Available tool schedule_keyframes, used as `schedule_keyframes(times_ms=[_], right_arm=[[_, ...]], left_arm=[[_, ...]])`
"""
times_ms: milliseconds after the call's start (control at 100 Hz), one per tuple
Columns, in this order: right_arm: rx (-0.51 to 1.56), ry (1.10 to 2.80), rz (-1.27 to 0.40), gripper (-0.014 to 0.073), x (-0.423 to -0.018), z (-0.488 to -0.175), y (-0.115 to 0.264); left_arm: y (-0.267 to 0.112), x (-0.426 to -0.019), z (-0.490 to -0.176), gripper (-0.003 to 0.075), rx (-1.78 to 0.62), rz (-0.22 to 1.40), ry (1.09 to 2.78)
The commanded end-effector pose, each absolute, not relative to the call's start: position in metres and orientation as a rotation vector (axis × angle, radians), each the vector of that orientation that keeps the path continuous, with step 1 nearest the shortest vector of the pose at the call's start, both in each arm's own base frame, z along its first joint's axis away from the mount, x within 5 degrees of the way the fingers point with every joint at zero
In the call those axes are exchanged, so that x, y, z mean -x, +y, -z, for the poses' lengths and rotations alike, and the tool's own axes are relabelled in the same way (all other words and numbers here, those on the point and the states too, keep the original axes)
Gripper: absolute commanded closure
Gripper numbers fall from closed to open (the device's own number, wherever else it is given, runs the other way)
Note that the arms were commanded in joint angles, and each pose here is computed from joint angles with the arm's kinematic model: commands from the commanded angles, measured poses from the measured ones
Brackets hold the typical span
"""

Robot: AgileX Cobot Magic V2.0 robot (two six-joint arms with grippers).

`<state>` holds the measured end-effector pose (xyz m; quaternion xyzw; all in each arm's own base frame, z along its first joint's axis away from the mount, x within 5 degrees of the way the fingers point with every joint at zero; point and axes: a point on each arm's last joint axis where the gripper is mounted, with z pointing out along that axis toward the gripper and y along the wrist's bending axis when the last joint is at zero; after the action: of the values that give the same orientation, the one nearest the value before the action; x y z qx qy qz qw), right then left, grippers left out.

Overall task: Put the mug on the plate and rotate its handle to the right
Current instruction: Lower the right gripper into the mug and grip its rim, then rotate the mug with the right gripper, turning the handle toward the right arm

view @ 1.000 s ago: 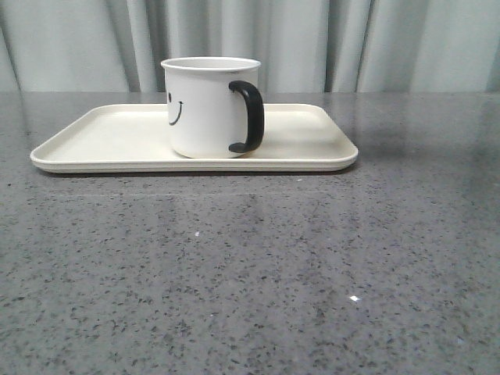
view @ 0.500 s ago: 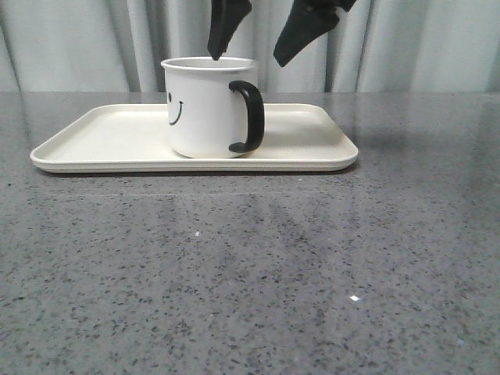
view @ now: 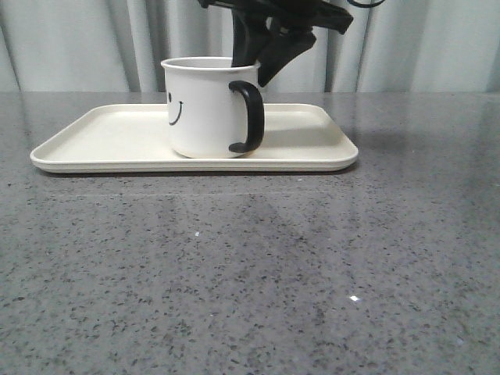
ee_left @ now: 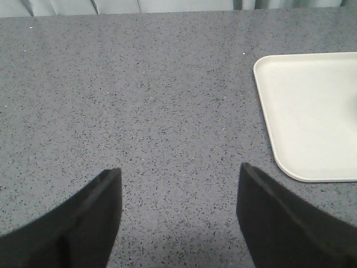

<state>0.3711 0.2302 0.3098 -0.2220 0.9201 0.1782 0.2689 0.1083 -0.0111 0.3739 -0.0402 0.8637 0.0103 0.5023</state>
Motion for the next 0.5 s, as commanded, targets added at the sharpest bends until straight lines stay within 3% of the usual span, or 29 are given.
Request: schedule_keyframes(times_ms=[0,290,490], right_arm=[[0.577,2.370,-0.504,0.0457,-0.368,-0.340,0.228],[0.599,2.325,-0.507,0.0665,-0.367,-0.358,0.228],[0.757,2.251,-0.468,0.0661,-0.359,-0.396,0.226]], left_arm=[[-0.011,-0.110,-0.386,0.0282,0.085,-0.016,2.011],[-0.011,-0.110,-0.386,0.0282,0.085,-0.016,2.011],[-0.011,-0.110,-0.386,0.0281,0.085,-0.016,2.011]])
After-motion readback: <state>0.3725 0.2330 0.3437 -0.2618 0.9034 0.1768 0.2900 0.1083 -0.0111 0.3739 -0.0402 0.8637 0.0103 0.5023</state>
